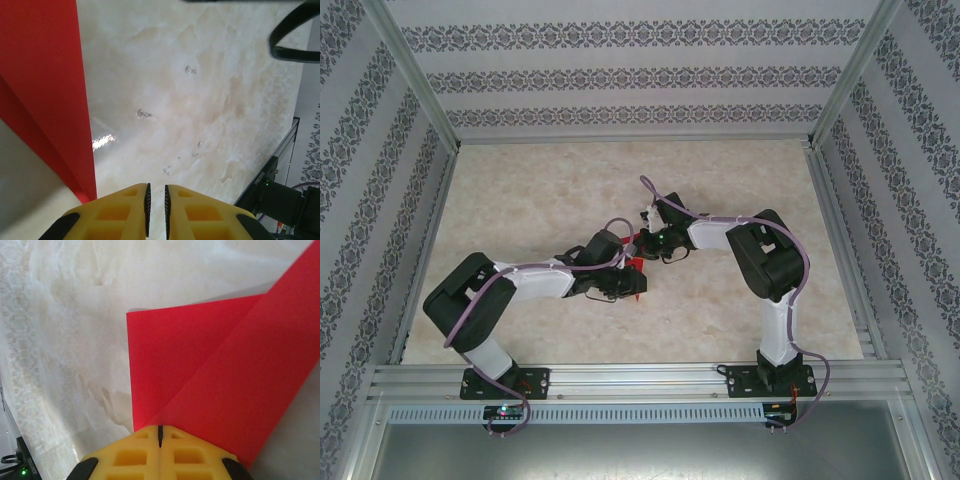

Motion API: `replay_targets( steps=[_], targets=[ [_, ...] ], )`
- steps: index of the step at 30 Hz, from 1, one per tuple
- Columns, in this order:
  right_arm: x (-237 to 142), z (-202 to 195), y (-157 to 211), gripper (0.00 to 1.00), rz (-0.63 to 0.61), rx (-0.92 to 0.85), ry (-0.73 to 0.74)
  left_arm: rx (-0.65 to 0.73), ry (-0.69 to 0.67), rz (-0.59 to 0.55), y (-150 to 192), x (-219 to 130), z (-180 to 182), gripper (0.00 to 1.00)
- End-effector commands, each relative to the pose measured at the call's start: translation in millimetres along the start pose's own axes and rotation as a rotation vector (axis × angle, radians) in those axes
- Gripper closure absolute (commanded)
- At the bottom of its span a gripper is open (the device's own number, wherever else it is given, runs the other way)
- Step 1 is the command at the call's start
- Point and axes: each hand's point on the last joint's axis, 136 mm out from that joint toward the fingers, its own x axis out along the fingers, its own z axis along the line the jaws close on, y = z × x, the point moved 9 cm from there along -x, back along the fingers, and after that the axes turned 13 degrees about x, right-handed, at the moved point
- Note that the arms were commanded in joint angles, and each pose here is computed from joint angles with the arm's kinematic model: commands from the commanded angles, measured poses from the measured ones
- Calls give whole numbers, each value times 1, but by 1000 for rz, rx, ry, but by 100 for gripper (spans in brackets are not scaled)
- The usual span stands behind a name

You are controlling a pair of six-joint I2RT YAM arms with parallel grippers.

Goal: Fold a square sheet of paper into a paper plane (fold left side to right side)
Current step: Fold the wing for the fifth time at the center of the table.

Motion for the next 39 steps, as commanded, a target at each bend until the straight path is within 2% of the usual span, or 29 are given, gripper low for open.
replay_targets(
  steps=[1, 19, 30, 35, 39],
  targets=[
    [8, -11, 5, 98, 18, 7, 77, -15, -4, 23, 0, 8, -1, 81],
    [7, -10, 3, 98, 22, 1, 101, -60, -69, 60, 21, 19, 17, 82],
    [6, -10, 2, 98, 23, -3, 118, -67, -56, 77, 35, 28, 19, 82],
    [6, -10, 1, 98, 25, 1, 116, -31, 12, 14, 28, 11, -3, 82],
    [6, -10, 0, 97, 23, 0, 115, 37, -35, -23, 11, -12, -20, 82]
  ],
)
